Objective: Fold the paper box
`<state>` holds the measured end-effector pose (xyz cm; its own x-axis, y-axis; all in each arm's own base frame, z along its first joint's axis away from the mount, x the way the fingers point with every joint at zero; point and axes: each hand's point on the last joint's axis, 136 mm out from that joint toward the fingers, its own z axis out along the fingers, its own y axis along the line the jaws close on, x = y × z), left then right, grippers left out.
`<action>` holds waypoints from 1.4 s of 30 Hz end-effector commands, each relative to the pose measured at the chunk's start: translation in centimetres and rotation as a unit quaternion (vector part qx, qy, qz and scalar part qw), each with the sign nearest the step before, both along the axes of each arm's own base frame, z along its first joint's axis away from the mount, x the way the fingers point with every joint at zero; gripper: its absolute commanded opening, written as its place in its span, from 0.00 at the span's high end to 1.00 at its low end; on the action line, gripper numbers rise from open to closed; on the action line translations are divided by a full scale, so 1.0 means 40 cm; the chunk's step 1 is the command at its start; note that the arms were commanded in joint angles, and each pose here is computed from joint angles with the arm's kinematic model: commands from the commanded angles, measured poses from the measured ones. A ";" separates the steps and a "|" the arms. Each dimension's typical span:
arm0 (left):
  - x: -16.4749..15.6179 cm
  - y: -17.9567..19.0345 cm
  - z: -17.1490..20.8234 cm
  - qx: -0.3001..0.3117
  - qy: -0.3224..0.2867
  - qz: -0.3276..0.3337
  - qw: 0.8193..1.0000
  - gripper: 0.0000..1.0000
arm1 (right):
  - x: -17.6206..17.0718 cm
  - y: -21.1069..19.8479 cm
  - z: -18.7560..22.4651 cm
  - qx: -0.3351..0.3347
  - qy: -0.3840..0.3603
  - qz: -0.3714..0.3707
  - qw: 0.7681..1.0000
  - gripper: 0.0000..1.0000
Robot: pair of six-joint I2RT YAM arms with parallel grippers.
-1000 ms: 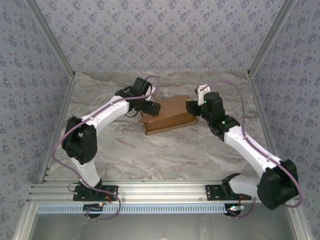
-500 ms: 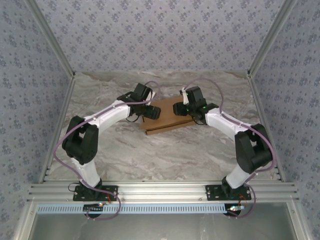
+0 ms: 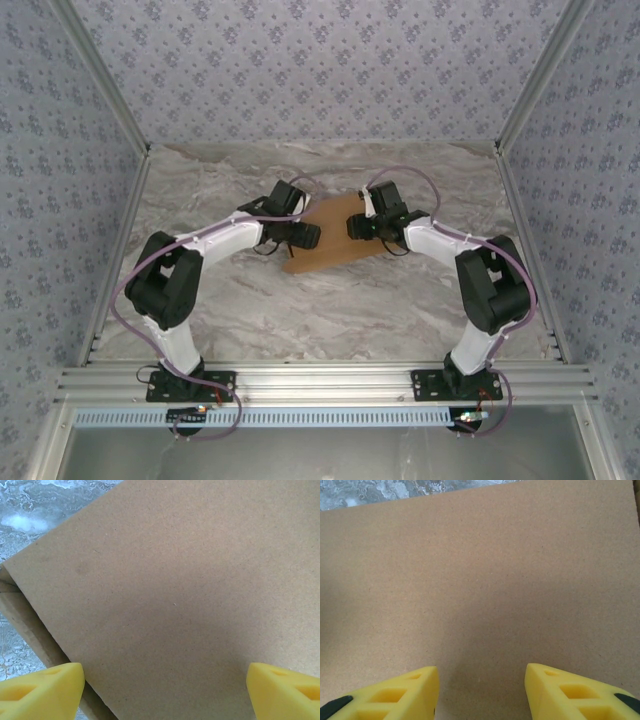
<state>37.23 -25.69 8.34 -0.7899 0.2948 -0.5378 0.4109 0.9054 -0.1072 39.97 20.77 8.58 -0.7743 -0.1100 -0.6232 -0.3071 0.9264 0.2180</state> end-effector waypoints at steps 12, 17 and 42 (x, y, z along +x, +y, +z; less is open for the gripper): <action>0.014 -0.028 0.058 0.017 -0.064 -0.019 0.998 0.17 | -0.021 -0.019 -0.016 -0.033 0.016 0.025 0.999 0.48; 0.037 -0.027 0.131 0.012 -0.102 -0.017 0.995 0.17 | -0.015 -0.007 0.059 -0.032 -0.011 0.041 0.999 0.45; 0.219 -0.024 0.111 -0.078 0.013 -0.011 0.997 0.09 | -0.206 -0.111 0.129 -0.075 0.018 0.057 0.995 0.26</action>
